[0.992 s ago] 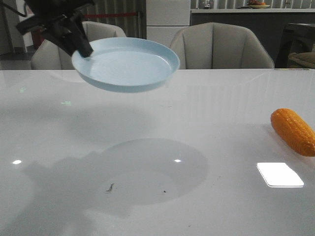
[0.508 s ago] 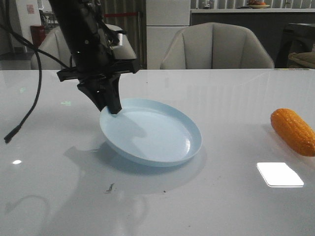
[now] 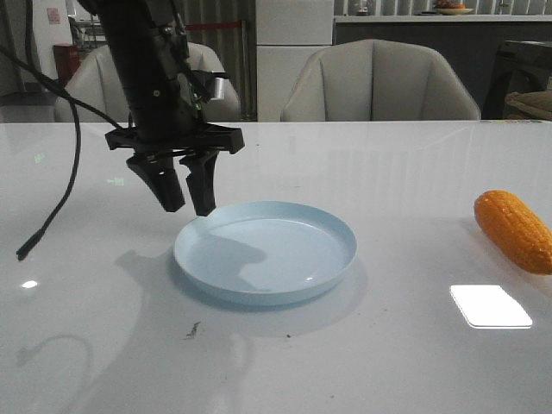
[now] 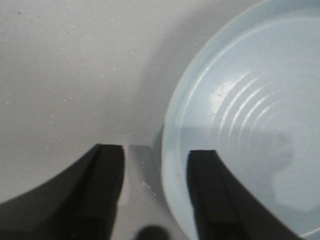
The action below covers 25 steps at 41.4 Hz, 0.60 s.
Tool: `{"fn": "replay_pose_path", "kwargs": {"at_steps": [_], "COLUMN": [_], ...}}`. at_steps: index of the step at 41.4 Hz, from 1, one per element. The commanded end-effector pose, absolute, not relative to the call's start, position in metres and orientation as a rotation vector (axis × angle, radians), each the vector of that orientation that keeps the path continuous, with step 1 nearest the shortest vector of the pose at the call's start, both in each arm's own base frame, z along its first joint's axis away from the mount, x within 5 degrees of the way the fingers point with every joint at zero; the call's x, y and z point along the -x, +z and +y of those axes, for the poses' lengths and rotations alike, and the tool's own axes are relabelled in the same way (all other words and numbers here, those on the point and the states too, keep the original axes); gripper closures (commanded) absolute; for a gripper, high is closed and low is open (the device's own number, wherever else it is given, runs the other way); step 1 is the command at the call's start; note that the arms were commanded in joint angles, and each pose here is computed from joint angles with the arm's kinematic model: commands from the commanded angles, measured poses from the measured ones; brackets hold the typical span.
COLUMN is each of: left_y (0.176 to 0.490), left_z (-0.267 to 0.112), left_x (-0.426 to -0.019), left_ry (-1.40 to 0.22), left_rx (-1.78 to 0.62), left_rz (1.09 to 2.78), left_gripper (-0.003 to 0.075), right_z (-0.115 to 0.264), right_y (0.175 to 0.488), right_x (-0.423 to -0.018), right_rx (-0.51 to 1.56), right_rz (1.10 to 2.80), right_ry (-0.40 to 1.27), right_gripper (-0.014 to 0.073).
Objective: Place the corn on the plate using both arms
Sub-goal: 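Set the plate down, open the left gripper and raise it away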
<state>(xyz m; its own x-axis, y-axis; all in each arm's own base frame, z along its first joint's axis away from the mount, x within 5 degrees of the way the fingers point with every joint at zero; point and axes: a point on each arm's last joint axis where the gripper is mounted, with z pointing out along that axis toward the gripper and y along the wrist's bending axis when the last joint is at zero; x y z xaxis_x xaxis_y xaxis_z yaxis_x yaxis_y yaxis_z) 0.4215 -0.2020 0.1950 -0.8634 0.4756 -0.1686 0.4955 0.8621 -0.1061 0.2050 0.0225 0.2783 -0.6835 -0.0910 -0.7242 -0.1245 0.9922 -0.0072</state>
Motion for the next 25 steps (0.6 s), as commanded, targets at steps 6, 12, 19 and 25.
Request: {"fn": "replay_pose_path", "kwargs": {"at_steps": [6,12,19,25], "left_y": [0.232,0.236,0.24,0.255], "left_z": [-0.208,-0.22,-0.22,-0.217], "left_x": [-0.418,-0.41,-0.411,-0.421], "left_ry": [-0.282,-0.522,-0.539,-0.435], "left_rx": [-0.743,-0.69,-0.692,-0.689], "left_rz": [2.793,2.833,2.824,2.724], "left_gripper": [0.0088,0.0088,0.0088,0.0088], "right_z": [0.021,0.021,0.021,0.021], "right_y": [0.296,0.296,0.296,0.296], "right_x": [-0.21,-0.209,-0.209,-0.21], "right_rx": [0.137,0.138,0.138,0.138], "right_rz": [2.228,2.235,2.235,2.233], "right_ry": [0.05,0.05,0.05,0.05], "right_gripper": [0.0043,0.0043,0.0043,0.0043]}}
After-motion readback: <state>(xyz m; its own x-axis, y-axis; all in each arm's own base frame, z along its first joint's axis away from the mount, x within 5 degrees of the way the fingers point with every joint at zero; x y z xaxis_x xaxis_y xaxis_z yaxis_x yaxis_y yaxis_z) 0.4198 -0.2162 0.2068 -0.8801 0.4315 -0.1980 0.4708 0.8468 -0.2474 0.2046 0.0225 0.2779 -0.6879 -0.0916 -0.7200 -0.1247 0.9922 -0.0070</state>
